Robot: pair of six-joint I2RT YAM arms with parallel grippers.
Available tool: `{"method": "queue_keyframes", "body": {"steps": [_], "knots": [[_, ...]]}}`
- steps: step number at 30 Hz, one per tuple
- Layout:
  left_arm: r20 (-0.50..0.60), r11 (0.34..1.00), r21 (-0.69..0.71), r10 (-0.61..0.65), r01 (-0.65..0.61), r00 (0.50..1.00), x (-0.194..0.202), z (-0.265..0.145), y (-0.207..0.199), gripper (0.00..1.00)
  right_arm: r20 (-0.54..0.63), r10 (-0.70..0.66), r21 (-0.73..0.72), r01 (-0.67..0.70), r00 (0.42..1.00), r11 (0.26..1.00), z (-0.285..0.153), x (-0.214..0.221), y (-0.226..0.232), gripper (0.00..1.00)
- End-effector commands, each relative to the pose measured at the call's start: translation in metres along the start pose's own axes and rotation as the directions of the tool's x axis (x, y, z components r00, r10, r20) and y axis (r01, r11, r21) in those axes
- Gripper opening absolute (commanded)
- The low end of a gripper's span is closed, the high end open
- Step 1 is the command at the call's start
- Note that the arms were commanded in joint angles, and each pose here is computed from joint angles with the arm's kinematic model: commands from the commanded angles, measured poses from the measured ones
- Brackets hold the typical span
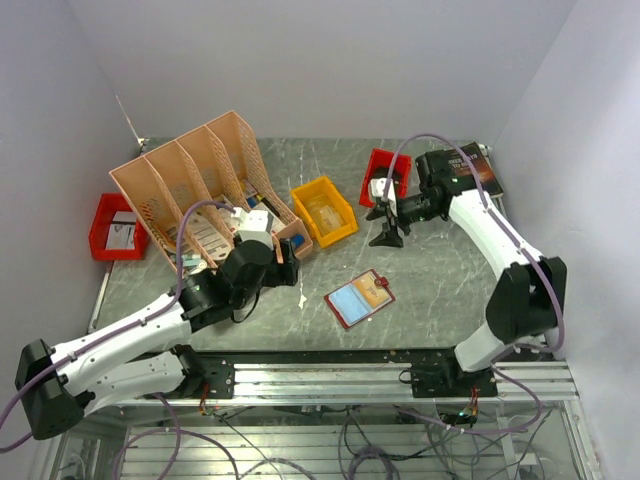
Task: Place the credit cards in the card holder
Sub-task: Move the storage box to the center of the board.
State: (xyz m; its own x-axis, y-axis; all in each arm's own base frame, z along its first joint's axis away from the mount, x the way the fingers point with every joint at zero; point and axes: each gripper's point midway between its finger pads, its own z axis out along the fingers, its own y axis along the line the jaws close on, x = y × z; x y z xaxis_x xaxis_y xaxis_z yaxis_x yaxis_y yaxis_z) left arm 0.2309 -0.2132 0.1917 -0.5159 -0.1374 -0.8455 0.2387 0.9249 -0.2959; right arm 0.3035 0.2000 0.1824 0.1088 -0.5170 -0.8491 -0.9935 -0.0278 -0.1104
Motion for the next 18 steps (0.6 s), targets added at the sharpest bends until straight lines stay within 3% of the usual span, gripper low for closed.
{"method": "queue_keyframes", "body": {"steps": [1, 8, 18], "knots": [[-0.011, 0.99, 0.104, -0.097, 0.098, 0.995, 0.016, -0.002, -0.01, 0.82, -0.015, -0.236, -0.1, 0.234, 0.972, 0.967, 0.007, -0.008, -0.007, 0.68], [0.023, 0.96, 0.206, -0.201, 0.192, 0.979, 0.026, -0.009, -0.013, 0.82, -0.156, -0.36, -0.132, 0.342, 0.92, 0.93, 0.046, -0.014, -0.056, 0.7], [0.047, 0.95, 0.222, -0.233, 0.218, 0.971, 0.032, -0.018, -0.002, 0.81, -0.262, -0.318, -0.149, 0.287, 0.911, 0.946, 0.108, 0.025, -0.114, 0.68]]}}
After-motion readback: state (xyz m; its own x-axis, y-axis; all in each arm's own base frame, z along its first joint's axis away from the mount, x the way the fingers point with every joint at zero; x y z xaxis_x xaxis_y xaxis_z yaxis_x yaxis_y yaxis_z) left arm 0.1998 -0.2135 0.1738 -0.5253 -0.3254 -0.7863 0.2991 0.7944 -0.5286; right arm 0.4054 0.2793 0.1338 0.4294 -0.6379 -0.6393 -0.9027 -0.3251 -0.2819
